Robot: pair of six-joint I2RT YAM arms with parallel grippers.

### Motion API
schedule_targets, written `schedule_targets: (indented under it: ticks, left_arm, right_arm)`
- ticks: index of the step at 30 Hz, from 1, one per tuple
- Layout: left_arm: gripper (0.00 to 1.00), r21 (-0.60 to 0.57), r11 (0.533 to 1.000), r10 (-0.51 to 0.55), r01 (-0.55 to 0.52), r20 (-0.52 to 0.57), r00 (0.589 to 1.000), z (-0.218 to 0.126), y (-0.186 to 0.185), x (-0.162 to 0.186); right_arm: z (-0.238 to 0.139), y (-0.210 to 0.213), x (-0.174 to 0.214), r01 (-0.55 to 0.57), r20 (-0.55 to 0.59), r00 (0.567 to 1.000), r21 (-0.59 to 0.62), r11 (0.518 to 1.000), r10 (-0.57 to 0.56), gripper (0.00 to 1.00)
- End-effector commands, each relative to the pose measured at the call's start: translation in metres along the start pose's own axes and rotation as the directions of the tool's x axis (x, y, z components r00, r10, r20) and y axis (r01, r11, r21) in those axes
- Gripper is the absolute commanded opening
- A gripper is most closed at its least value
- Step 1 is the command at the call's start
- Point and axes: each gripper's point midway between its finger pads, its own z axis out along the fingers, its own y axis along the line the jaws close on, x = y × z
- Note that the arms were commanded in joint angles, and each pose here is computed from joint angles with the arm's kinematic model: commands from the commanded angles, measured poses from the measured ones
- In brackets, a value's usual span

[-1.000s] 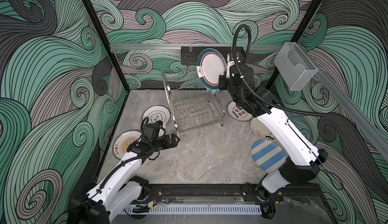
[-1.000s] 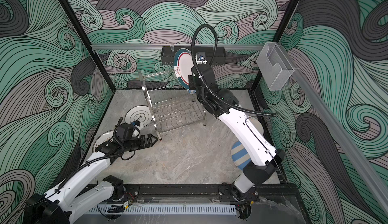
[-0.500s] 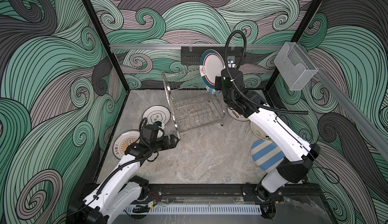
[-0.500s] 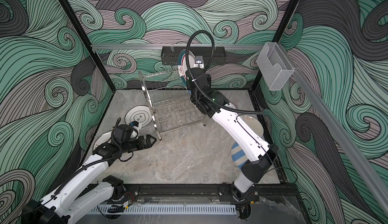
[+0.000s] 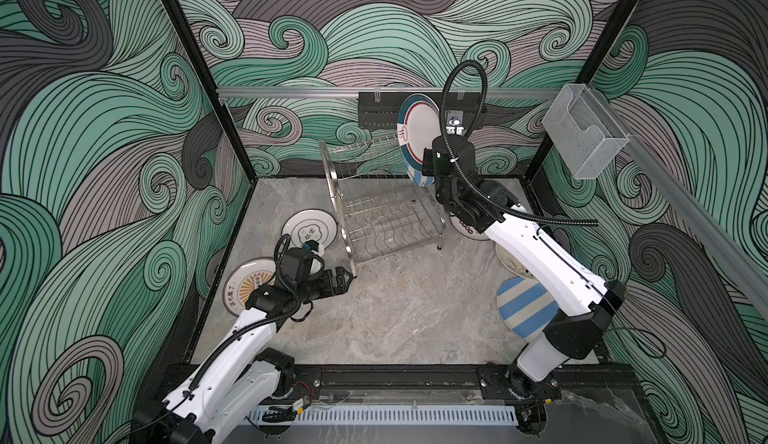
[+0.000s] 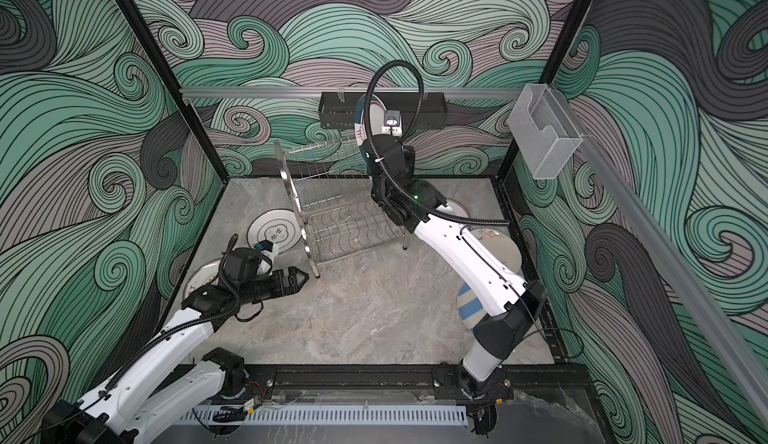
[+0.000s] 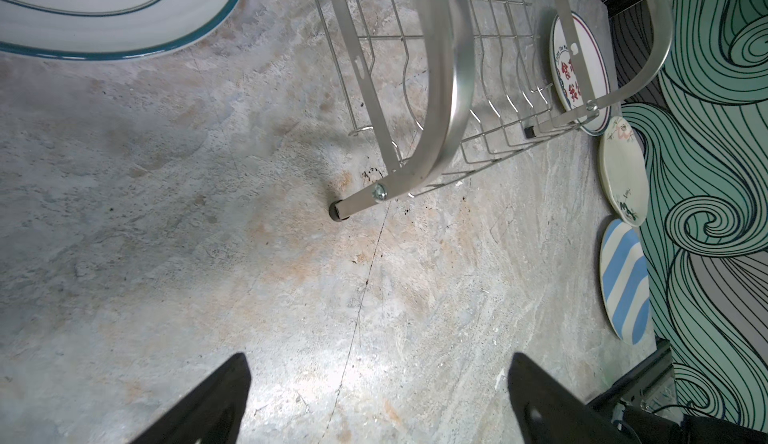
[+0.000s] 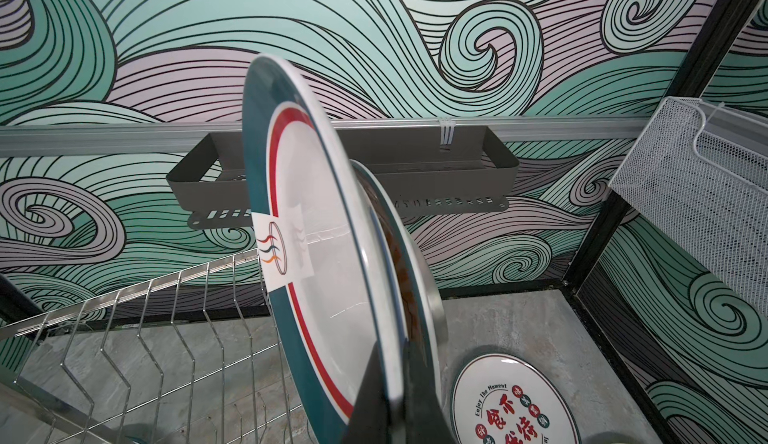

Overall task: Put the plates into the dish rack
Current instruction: 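Lower the green-rimmed plate into the slot beside the striped plate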

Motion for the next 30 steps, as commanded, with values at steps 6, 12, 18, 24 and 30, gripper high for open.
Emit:
schedule_targets:
  ticks: [6, 12, 18, 24, 30]
  left_arm:
    - [0.99, -0.017, 1.000, -0.017, 0.017, 0.013, 1.000, -0.002, 0.004, 0.000]
    - [0.99, -0.019, 1.000, -0.017, 0.017, 0.021, 1.000, -0.003, 0.005, 0.000]
    - [0.99, -0.021, 1.000, -0.021, 0.021, 0.027, 0.999, -0.005, 0.006, 0.001]
    - [0.99, -0.018, 1.000, -0.019, 0.019, 0.036, 0.999, -0.007, 0.006, 0.001]
    - [0.98, -0.016, 1.000, -0.020, 0.020, 0.036, 0.999, -0.008, 0.006, 0.002]
  right_arm:
    - [0.006, 0.005, -0.011, -0.041, 0.044, 0.998, 0.046, 0.998, 0.039, 0.00]
    - [0.006, 0.009, -0.007, -0.028, 0.051, 0.998, 0.063, 0.998, 0.025, 0.00]
    - [0.007, 0.011, -0.003, -0.003, 0.051, 0.999, 0.083, 0.997, -0.002, 0.00]
    - [0.009, 0.014, 0.001, 0.019, 0.047, 0.999, 0.097, 0.995, -0.023, 0.00]
    - [0.012, 0.020, 0.011, 0.024, 0.026, 0.999, 0.087, 0.996, -0.026, 0.00]
